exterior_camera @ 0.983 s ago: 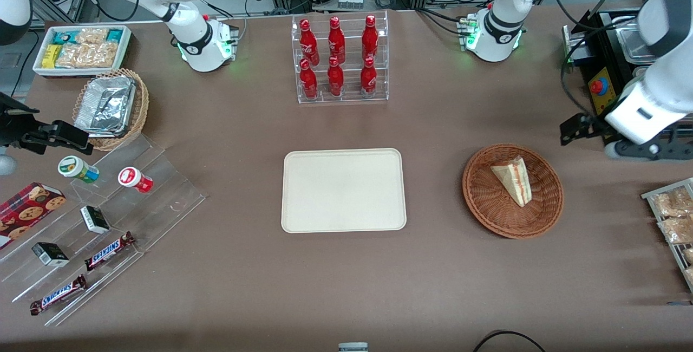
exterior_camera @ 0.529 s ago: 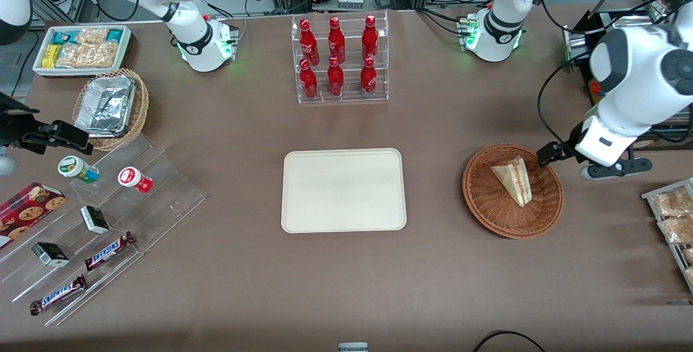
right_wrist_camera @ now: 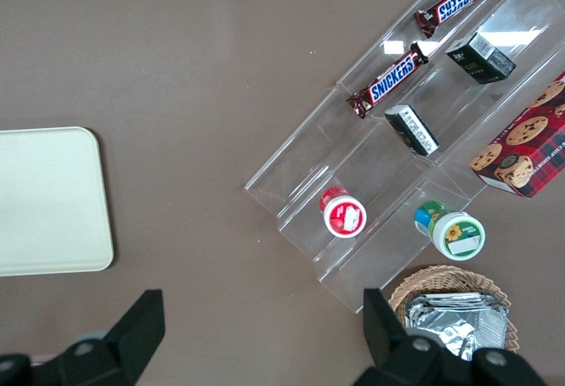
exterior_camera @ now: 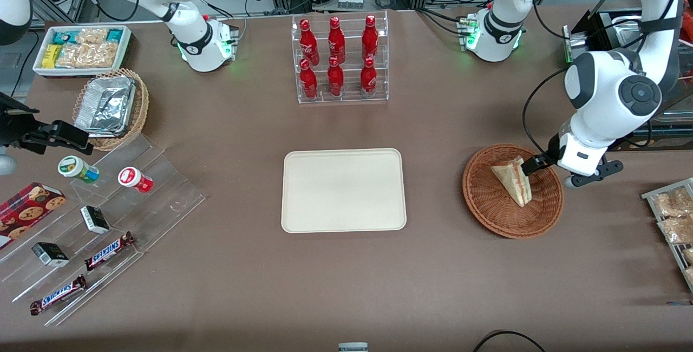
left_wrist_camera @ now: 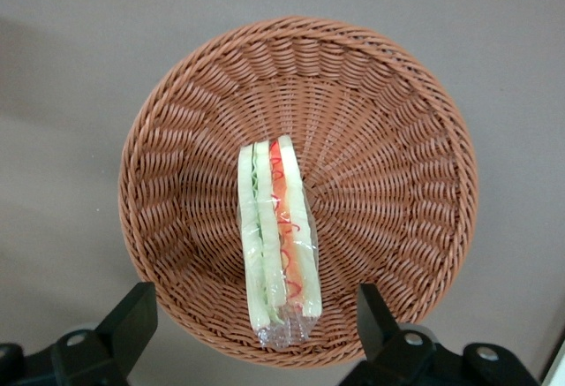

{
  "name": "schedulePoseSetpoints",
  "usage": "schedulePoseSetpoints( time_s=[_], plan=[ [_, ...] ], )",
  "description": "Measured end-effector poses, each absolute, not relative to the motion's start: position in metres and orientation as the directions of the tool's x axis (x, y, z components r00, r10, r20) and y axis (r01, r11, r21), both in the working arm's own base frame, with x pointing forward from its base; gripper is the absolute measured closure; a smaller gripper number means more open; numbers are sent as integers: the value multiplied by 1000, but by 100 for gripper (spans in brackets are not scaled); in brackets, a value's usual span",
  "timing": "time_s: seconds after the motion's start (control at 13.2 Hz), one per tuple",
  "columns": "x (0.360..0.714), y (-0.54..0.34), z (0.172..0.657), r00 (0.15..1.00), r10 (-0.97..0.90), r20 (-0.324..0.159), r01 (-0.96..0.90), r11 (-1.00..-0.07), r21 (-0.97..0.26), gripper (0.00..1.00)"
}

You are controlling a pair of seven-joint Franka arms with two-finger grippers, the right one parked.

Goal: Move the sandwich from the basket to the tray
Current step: 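Lower the open left gripper and close it on the sandwich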

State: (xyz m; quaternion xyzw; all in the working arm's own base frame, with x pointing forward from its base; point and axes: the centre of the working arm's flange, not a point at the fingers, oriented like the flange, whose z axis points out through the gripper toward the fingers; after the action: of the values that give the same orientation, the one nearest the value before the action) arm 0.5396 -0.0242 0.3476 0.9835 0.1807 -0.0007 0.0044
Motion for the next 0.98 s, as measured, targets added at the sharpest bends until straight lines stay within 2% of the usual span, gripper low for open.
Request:
schedulePoseSetpoints(
  time_s=[0.53, 0.68, 0.98],
  plan=[
    [536, -41, 301, 923, 375, -81, 374, -927, -26, 0],
    [537, -41, 296, 923, 376, -81, 375, -926, -25, 0],
    [530, -41, 272, 925, 378, -46, 378, -926, -8, 0]
  ],
)
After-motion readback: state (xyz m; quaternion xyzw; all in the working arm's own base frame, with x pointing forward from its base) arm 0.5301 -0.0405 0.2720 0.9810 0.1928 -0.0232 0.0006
